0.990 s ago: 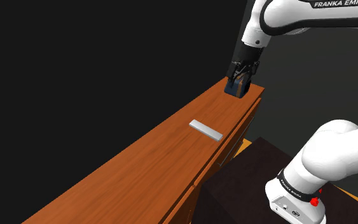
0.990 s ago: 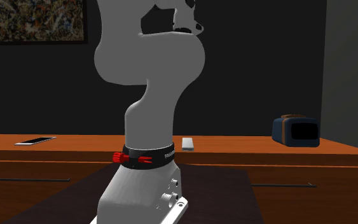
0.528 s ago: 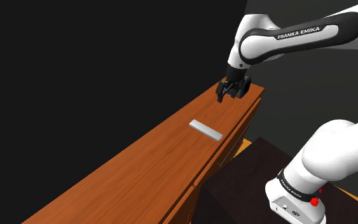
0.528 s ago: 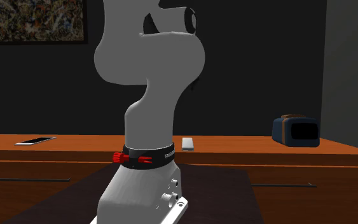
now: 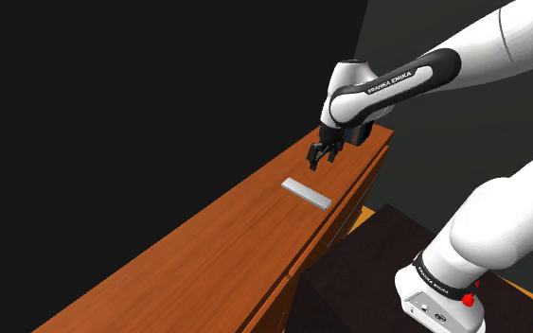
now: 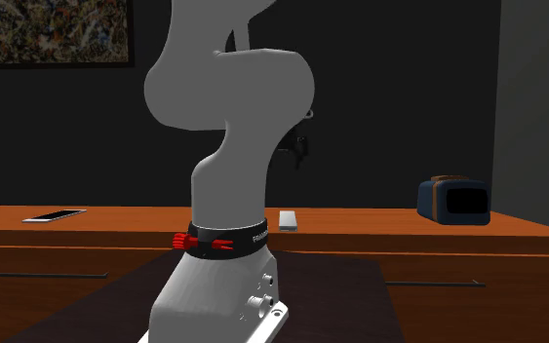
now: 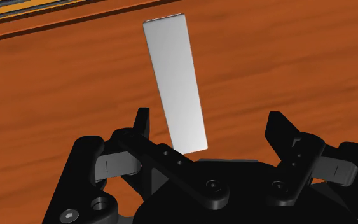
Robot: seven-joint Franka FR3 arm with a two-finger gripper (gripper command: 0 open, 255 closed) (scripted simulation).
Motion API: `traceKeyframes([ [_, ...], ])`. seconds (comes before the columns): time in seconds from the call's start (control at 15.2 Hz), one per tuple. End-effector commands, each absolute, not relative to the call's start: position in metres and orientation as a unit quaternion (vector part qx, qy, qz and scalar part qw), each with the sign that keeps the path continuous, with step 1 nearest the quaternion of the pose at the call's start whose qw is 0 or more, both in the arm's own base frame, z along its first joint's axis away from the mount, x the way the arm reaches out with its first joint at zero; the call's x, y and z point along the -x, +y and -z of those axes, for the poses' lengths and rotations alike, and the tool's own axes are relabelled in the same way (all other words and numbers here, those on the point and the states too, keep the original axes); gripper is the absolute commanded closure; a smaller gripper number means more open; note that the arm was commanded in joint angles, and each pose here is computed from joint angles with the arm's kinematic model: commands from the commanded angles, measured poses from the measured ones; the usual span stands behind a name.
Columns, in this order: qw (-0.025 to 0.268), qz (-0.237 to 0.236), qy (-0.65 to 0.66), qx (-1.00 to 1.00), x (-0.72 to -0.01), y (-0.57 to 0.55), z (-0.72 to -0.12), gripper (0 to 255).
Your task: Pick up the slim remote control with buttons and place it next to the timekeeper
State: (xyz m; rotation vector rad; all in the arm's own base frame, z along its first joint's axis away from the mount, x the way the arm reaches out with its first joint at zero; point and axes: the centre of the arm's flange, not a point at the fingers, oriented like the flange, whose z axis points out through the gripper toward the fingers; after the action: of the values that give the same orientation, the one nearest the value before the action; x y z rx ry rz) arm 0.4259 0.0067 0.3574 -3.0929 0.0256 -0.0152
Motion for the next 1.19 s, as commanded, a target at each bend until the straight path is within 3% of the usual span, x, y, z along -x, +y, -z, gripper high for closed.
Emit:
traceKeyframes([
  [0.0, 0.022, 0.005, 0.002, 1.0, -0.434, 0.006, -0.329, 0],
  [0.59, 0.01, -0.001, -0.023, 1.0, -0.476, 0.005, -0.22, 0],
  [1.12, 0.01, -0.001, -0.023, 1.0, -0.476, 0.006, -0.18, 0],
])
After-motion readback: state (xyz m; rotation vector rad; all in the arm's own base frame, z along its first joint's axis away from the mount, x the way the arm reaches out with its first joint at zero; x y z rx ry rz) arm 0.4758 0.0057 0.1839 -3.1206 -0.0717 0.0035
